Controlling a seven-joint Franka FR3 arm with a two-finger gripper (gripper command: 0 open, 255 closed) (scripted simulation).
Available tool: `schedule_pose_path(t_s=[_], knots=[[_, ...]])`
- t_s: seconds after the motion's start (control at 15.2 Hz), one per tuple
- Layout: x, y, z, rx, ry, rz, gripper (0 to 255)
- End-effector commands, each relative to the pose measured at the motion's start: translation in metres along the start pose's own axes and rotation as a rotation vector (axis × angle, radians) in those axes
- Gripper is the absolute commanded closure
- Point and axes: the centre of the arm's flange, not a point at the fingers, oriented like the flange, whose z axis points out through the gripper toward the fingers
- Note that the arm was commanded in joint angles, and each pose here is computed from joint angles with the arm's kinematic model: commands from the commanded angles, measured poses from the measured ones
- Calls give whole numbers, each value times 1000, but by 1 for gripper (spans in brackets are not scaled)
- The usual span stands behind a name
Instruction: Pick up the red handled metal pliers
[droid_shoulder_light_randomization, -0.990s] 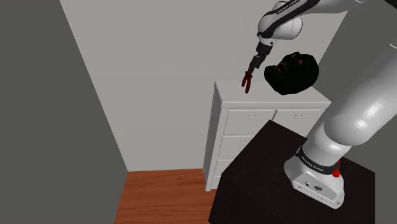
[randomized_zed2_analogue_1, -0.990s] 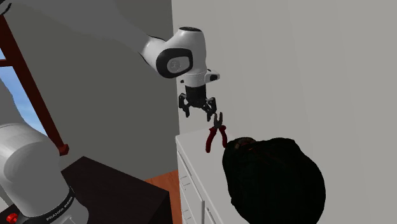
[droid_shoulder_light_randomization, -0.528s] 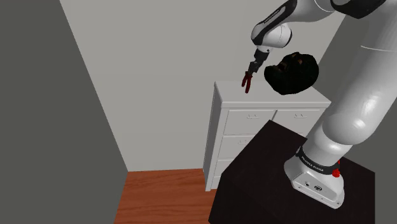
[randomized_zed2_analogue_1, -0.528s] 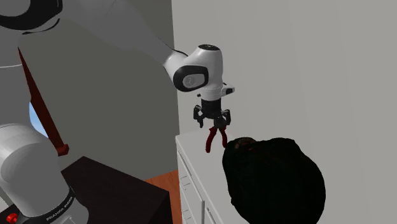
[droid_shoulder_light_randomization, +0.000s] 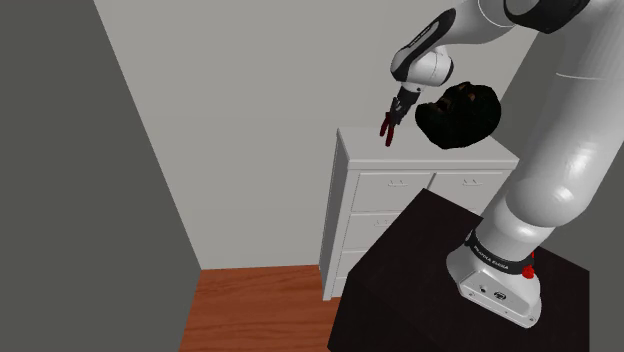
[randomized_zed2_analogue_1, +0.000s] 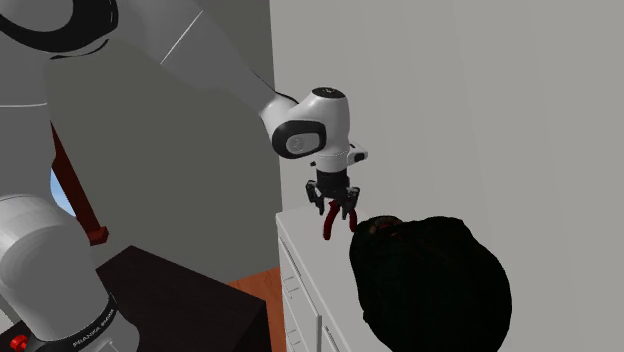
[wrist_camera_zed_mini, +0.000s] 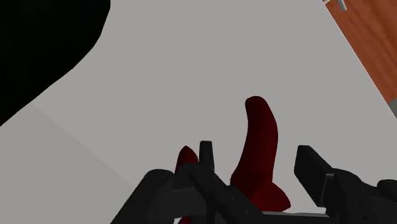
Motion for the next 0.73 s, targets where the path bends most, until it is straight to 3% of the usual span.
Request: schedule_pose_path(t_s=[0.0, 0.66], knots=[[0, 0, 1, 0, 0, 0, 255], [2, 0, -10, 0, 0, 0, 255]])
